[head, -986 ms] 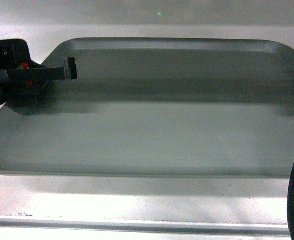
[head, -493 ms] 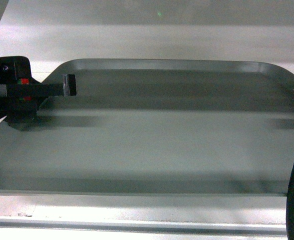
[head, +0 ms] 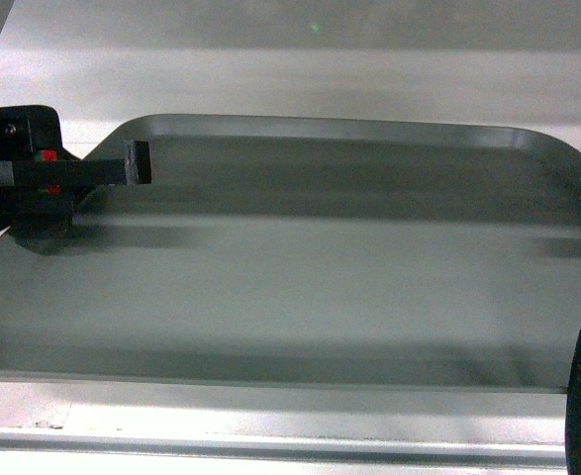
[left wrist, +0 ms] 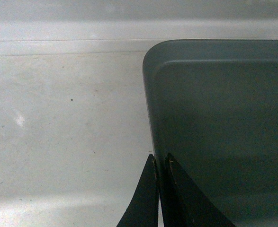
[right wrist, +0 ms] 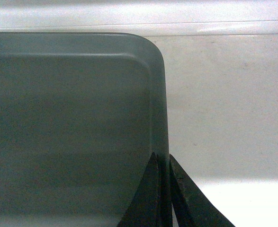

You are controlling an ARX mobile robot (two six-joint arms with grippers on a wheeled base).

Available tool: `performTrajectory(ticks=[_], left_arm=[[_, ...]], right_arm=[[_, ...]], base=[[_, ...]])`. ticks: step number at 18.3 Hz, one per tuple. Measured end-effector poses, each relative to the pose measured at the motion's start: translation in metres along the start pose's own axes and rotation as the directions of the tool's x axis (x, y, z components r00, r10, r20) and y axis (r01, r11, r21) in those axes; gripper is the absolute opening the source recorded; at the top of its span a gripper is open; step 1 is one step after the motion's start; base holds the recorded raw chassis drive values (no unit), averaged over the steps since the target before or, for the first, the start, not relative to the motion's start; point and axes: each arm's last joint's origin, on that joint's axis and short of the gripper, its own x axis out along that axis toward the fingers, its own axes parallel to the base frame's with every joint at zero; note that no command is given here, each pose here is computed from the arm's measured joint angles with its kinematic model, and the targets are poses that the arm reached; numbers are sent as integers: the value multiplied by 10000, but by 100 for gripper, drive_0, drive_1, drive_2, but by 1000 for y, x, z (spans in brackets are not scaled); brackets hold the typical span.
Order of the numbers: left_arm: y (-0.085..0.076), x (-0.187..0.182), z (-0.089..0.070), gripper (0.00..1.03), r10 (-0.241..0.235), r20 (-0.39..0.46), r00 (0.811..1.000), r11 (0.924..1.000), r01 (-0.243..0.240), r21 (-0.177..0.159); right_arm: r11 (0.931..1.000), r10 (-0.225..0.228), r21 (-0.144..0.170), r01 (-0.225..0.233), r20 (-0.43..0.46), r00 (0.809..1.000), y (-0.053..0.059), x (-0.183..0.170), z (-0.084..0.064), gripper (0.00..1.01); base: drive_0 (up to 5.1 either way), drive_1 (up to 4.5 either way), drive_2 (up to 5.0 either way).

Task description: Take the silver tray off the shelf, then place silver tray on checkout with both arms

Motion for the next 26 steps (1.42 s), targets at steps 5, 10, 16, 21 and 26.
performTrajectory(ticks=[5,10,16,21,26], left_arm=[[0,1,-1,3,-30,-34,10000,10000,30,10],[-1,0,-1,3,-51,-36,10000,10000,51,18],[-1,1,-1,3,-50,-43,10000,10000,50,23],[-1,0,-1,3,-51,-36,10000,10000,51,18],[-1,0,-1,3,-51,-36,10000,10000,51,21]], right_arm=[[10000,-30,60,30,31,10000,0,-3,2,3],[10000,-47,71,47,102,9999,0,-4,4,3],[10000,-47,67,47,102,9999,0,-4,4,3],[10000,-47,67,47,102,9999,0,-4,4,3],[10000,-47,67,47,102,9999,0,-4,4,3]], base=[[0,0,0],[0,0,0],[0,0,0],[0,0,0],[0,0,0]])
